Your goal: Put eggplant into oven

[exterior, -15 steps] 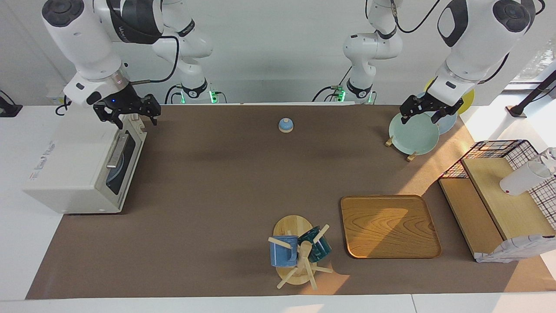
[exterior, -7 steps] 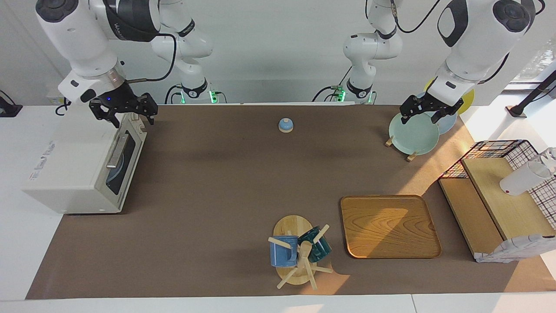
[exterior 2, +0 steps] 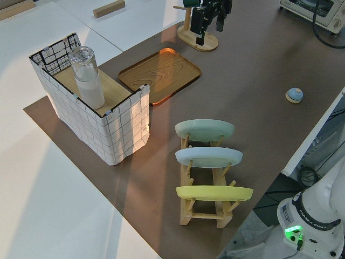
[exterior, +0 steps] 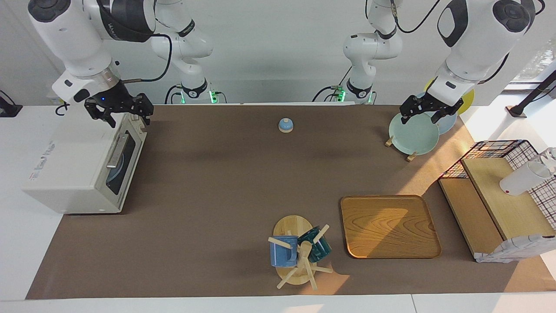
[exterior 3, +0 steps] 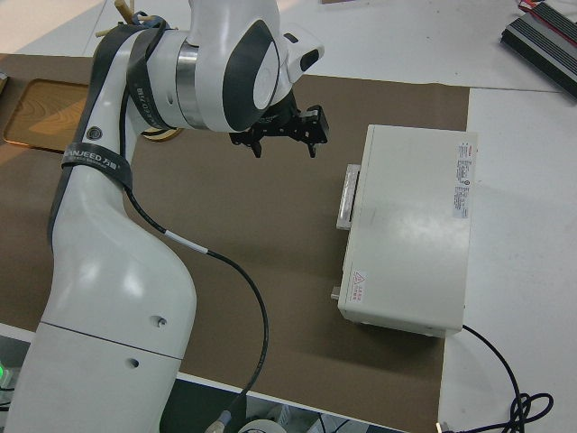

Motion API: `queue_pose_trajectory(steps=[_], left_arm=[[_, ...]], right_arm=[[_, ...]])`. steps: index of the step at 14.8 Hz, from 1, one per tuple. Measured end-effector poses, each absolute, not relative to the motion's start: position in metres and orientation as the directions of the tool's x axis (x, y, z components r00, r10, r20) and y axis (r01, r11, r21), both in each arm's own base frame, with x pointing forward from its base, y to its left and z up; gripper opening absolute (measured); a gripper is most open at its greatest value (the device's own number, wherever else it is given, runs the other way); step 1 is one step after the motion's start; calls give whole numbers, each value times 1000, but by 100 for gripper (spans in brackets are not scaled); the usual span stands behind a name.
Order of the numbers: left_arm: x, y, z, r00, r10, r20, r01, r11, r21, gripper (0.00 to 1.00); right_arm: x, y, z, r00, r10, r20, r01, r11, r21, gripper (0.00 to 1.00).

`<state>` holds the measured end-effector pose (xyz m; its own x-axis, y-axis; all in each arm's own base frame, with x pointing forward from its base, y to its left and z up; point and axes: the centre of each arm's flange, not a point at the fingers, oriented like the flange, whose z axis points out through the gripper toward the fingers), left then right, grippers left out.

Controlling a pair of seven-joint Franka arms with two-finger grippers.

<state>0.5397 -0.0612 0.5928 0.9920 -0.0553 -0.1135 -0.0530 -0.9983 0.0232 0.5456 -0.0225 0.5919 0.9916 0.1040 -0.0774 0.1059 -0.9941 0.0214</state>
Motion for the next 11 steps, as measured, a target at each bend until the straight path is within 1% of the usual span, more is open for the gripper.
queue_pose_trajectory(steps=[11], left_arm=[[540, -61, 593, 992, -55, -114, -53, -998, 23, 100]], right_arm=[[546, -17, 594, 991, 110, -72, 112, -994, 22, 100]])
